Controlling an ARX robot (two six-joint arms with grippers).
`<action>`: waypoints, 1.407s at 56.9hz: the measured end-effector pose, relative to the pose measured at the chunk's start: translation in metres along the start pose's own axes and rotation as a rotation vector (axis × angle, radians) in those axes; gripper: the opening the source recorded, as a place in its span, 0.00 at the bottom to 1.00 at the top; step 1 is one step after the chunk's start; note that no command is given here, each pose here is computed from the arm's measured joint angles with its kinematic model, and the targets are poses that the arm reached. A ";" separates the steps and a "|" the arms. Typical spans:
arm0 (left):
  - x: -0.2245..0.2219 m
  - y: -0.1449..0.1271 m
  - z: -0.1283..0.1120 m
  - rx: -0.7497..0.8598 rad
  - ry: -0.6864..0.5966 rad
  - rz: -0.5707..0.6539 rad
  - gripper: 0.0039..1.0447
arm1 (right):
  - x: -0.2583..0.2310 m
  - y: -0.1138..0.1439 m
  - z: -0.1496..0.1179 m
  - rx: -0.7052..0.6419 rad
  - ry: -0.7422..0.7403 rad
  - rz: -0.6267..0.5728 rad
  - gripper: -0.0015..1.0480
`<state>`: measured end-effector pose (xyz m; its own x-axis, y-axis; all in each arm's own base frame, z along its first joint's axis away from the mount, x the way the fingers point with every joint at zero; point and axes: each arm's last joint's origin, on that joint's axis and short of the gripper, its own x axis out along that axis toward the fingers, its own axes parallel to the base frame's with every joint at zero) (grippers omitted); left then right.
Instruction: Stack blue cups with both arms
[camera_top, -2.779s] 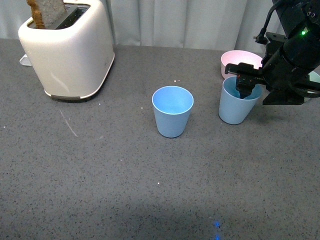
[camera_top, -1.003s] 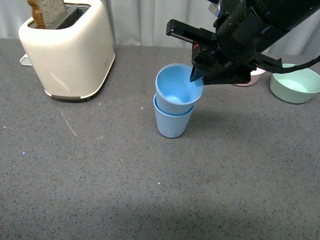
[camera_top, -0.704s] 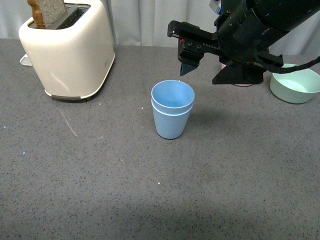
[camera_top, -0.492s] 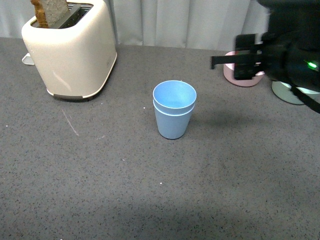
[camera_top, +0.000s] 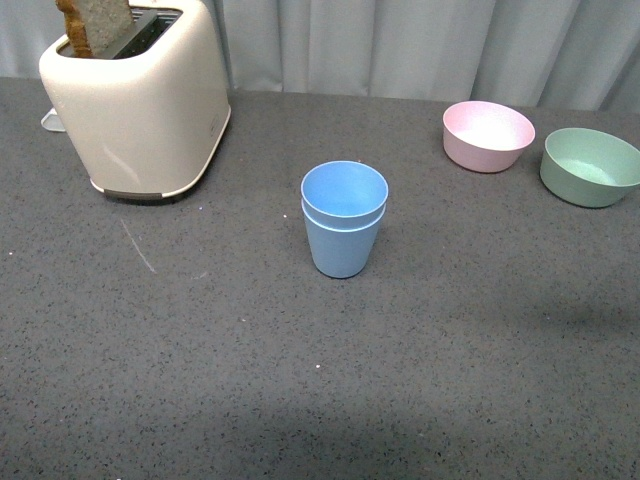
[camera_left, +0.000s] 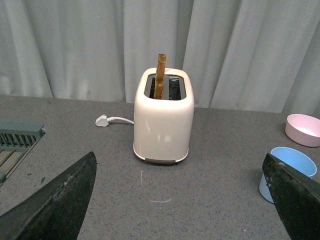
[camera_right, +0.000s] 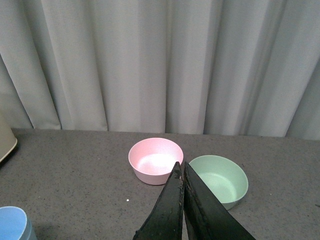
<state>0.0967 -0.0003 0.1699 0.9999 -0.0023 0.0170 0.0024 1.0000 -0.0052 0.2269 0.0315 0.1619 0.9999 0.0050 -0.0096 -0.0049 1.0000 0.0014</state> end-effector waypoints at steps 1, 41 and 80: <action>0.000 0.000 0.000 0.000 0.000 0.000 0.94 | -0.002 -0.001 0.000 0.000 -0.001 -0.001 0.01; 0.000 0.000 0.000 0.000 0.000 0.000 0.94 | -0.074 -0.031 -0.001 0.001 0.005 -0.005 0.01; 0.000 0.000 0.000 0.000 0.000 0.000 0.94 | -0.107 -0.031 0.005 0.001 -0.014 -0.004 0.01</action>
<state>0.0967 -0.0003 0.1699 0.9999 -0.0023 0.0166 0.0024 1.0000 -0.0052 0.1203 0.0002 0.1675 1.0000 0.0008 0.0044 -0.0008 1.0000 0.0029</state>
